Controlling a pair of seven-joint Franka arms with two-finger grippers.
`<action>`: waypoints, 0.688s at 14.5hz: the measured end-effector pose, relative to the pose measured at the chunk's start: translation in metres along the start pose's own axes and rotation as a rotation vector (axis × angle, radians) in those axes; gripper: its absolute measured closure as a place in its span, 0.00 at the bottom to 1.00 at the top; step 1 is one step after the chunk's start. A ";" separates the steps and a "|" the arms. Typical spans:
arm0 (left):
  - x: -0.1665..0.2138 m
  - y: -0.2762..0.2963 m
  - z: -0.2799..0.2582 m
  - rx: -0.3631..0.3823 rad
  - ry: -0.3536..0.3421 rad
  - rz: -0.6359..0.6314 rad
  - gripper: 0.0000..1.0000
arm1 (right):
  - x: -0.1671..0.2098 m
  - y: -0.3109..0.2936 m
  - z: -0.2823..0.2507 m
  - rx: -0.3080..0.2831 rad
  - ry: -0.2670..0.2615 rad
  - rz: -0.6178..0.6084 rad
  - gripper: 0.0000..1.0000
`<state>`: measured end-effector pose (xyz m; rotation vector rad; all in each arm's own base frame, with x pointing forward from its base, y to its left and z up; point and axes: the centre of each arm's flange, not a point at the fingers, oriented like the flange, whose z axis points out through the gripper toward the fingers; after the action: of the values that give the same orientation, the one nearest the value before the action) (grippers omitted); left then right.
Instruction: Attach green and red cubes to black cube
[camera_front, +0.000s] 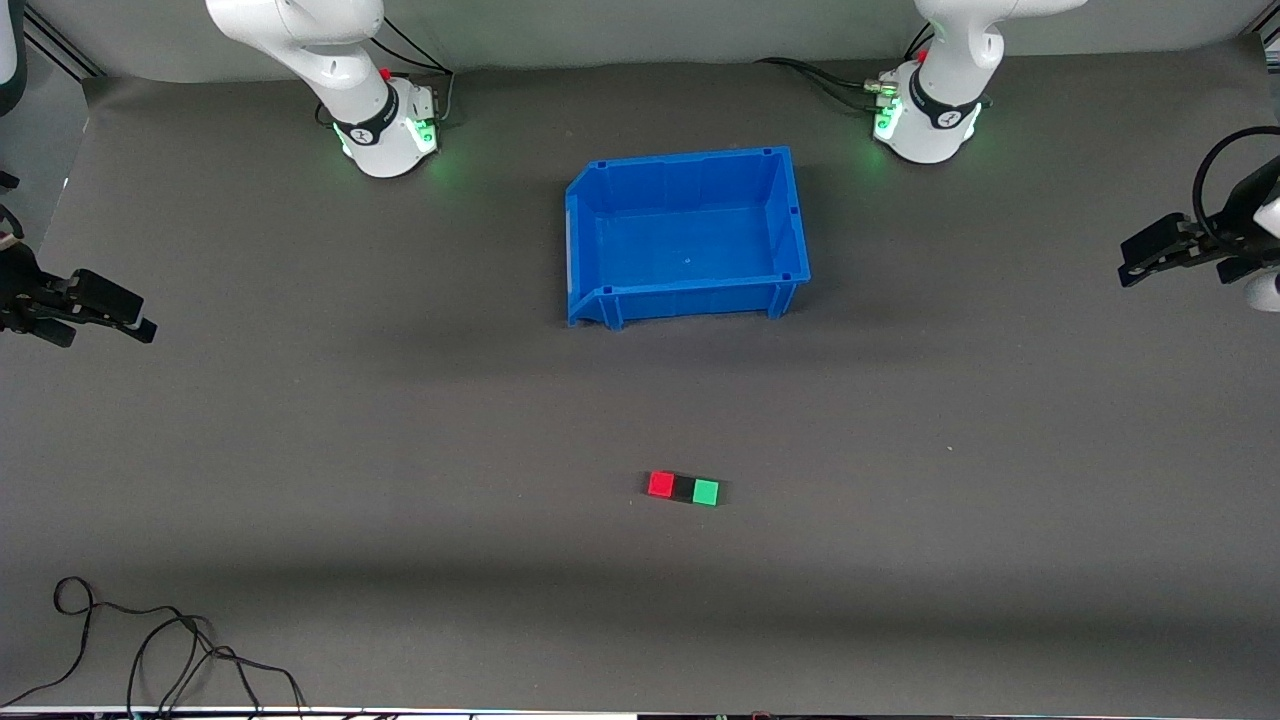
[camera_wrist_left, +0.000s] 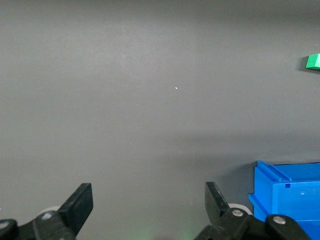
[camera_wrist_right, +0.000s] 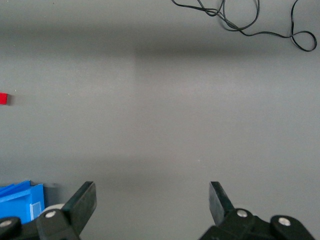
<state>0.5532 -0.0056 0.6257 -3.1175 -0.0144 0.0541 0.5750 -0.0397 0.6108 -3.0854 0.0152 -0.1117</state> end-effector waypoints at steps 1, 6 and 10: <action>0.001 0.000 0.002 0.000 -0.003 0.000 0.00 | 0.000 -0.001 0.000 0.000 -0.001 -0.008 0.00; 0.001 0.000 0.006 0.000 -0.020 0.000 0.00 | -0.002 -0.008 0.002 -0.015 -0.021 -0.029 0.00; 0.000 -0.001 0.009 0.001 -0.037 -0.001 0.00 | -0.002 -0.008 0.003 -0.017 -0.022 -0.029 0.00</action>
<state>0.5527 -0.0044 0.6170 -3.1152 -0.0174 0.1115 0.5730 -0.0316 0.6086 -3.1039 -0.0299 -0.0792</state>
